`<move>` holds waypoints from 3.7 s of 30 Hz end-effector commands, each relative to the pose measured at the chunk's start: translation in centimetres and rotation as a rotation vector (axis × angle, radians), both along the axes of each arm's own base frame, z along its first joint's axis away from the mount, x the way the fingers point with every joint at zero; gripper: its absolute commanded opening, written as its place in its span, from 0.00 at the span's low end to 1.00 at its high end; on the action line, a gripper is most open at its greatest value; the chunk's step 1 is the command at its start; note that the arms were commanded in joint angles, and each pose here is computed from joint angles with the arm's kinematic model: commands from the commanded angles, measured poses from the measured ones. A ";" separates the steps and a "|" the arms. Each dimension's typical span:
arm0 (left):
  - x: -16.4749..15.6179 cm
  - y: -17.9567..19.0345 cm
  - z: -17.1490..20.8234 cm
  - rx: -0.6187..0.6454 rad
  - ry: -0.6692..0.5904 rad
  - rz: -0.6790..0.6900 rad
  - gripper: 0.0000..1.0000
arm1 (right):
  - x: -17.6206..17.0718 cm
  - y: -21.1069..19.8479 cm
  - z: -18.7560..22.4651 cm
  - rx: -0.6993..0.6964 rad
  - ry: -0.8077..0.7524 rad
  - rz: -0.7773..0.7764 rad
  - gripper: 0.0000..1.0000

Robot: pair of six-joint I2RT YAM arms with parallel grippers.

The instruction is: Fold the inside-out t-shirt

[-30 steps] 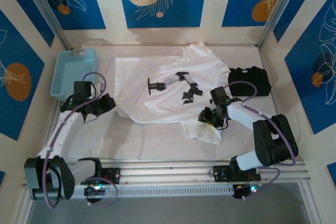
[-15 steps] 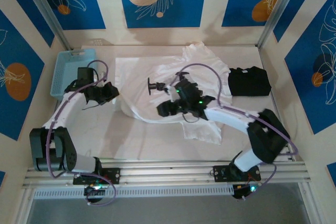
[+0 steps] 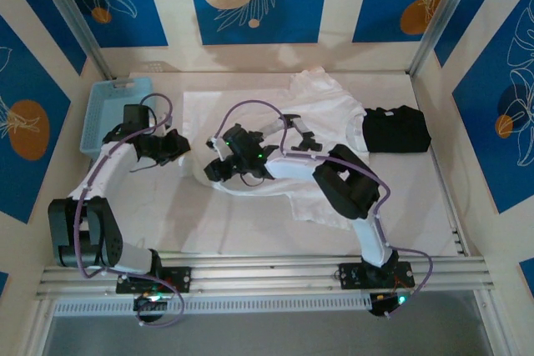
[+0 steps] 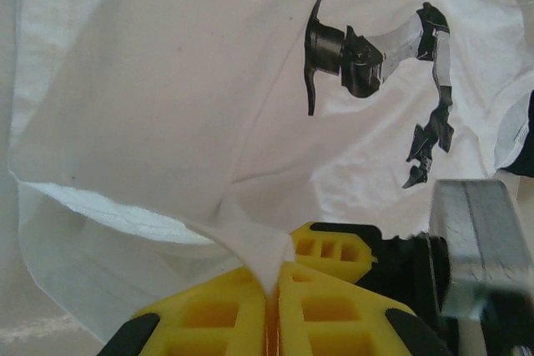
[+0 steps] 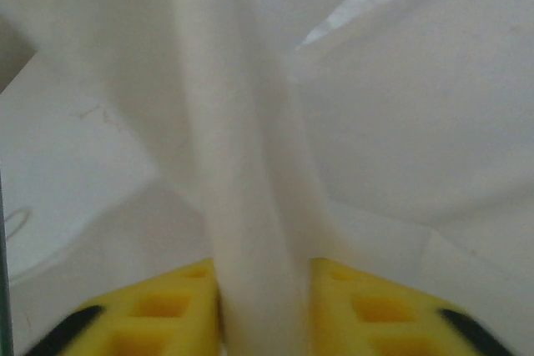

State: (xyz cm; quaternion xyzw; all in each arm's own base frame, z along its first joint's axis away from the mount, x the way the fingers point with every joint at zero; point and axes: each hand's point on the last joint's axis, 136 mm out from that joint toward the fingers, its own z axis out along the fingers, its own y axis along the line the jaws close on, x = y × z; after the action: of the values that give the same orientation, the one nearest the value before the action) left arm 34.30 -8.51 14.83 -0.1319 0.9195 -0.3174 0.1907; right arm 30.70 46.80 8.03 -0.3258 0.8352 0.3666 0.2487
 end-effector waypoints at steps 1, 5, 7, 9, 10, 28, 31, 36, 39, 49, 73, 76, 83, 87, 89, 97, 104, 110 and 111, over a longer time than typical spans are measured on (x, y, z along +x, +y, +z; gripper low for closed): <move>-0.2 0.2 0.1 -0.006 0.004 -0.015 0.12 | 1.0 0.2 1.8 0.055 -0.010 -0.004 0.11; 0.2 0.6 -0.3 0.014 -0.001 -0.018 0.17 | 0.7 -0.7 2.1 0.093 0.071 0.000 0.00; 0.5 0.6 -0.6 0.018 -0.012 -0.025 0.21 | 0.5 -1.0 2.0 0.113 0.124 -0.001 0.00; 0.7 0.6 -0.7 0.025 -0.022 -0.035 0.25 | 0.4 -1.3 1.7 0.127 0.183 -0.013 0.00; 0.7 0.6 -0.8 0.029 -0.026 -0.041 0.27 | 0.4 -1.3 1.5 0.134 0.206 -0.017 0.00; 1.3 1.1 -1.9 0.082 -0.034 -0.057 0.52 | -1.3 -2.2 0.4 0.153 0.319 -0.002 0.00; 0.4 1.3 -2.4 0.103 -0.002 -0.046 0.52 | -3.2 -3.2 -0.9 0.115 0.356 -0.013 0.00; -2.1 0.4 -3.3 0.086 0.028 -0.019 0.52 | -7.2 -4.6 -4.1 0.018 0.400 -0.034 0.01; -3.0 -0.2 -4.0 0.102 0.028 -0.028 0.53 | -8.1 -5.2 -5.5 -0.010 0.432 -0.066 0.05; -1.7 -3.9 -3.7 0.240 -0.039 -0.329 0.53 | -6.9 -6.8 -5.1 -0.001 0.383 -0.169 0.15; -1.9 -9.6 -8.5 0.242 0.049 -0.737 0.51 | -6.0 -7.4 -4.9 0.062 0.375 -0.194 0.13; -2.2 -9.5 -8.8 0.252 0.067 -0.745 0.49 | -6.0 -7.4 -4.9 0.063 0.375 -0.193 0.13; -2.4 -8.6 -9.7 0.317 0.094 -0.760 0.47 | -6.0 -7.4 -4.8 0.066 0.374 -0.190 0.13; -2.3 -8.6 -9.8 0.323 0.092 -0.761 0.48 | -6.0 -7.4 -4.9 0.064 0.375 -0.190 0.12; -2.4 -8.6 -9.9 0.325 0.096 -0.763 0.47 | -6.0 -7.5 -4.9 0.065 0.376 -0.192 0.12; -2.5 -8.8 -10.4 0.314 0.116 -0.770 0.29 | -6.0 -7.5 -4.7 0.065 0.373 -0.193 0.12; -2.6 -8.8 -10.1 0.307 0.118 -0.773 0.10 | -5.8 -7.5 -4.6 0.066 0.367 -0.198 0.11; -2.7 -7.6 -8.3 0.369 0.114 -0.731 0.00 | -5.4 -7.6 -3.9 0.068 0.347 -0.203 0.12; -2.7 -7.2 -7.8 0.386 0.110 -0.716 0.00 | -5.4 -7.5 -3.7 0.068 0.342 -0.203 0.12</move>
State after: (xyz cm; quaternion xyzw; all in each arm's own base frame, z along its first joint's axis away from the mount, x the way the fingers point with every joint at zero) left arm 31.55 -16.42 4.46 0.2226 0.9538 -0.2005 0.0222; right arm 24.71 39.67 2.74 -0.1653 0.8831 0.4189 0.1313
